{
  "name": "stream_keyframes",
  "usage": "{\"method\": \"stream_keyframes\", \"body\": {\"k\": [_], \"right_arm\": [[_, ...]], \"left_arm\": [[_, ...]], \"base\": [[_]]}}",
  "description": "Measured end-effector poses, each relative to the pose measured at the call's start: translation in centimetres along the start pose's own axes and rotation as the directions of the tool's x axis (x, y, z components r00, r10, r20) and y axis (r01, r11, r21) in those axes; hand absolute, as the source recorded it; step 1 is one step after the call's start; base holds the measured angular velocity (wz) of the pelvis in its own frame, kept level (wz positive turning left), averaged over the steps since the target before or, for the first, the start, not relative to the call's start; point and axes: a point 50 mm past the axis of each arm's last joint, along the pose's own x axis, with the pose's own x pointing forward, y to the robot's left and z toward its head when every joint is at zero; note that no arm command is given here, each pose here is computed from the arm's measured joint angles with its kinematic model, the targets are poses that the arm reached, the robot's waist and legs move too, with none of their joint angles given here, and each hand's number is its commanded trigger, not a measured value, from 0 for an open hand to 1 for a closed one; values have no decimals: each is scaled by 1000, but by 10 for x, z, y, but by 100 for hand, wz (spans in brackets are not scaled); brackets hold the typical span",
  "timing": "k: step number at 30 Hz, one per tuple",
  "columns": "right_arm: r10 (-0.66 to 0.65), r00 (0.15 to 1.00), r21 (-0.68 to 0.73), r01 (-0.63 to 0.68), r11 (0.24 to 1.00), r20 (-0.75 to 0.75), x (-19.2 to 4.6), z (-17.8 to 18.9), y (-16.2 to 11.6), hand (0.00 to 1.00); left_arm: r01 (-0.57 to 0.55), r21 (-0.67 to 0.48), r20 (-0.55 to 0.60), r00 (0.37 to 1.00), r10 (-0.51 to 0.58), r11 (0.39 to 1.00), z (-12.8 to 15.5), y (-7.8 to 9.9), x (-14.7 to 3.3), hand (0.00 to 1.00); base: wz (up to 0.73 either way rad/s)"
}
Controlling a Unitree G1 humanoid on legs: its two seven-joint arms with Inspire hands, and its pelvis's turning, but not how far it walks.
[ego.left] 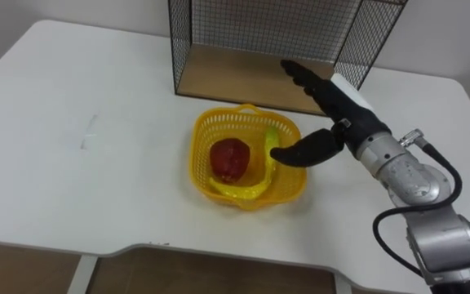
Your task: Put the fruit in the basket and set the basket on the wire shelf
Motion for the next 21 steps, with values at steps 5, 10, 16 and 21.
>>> {"method": "stream_keyframes", "body": {"k": [5,10,16,21], "right_arm": [[-7,1000,44,7,999,4,0,-1,0,0],[-56,998,197,49,979,28,-2,-2,-4,0],[-231,972,405,231,885,-48,-21,-22,-21,0],[-409,892,450,451,771,-192,-49,-48,-40,0]], "left_arm": [[-6,-3,-2,1000,6,1000,-1,-1,0,0],[-59,-105,-30,998,56,993,-13,-1,-2,0],[-266,-511,-239,957,162,817,-59,7,-10,0],[-508,-755,-459,861,220,415,-89,22,-21,0]], "base": [[1],[4],[2],[2]]}}
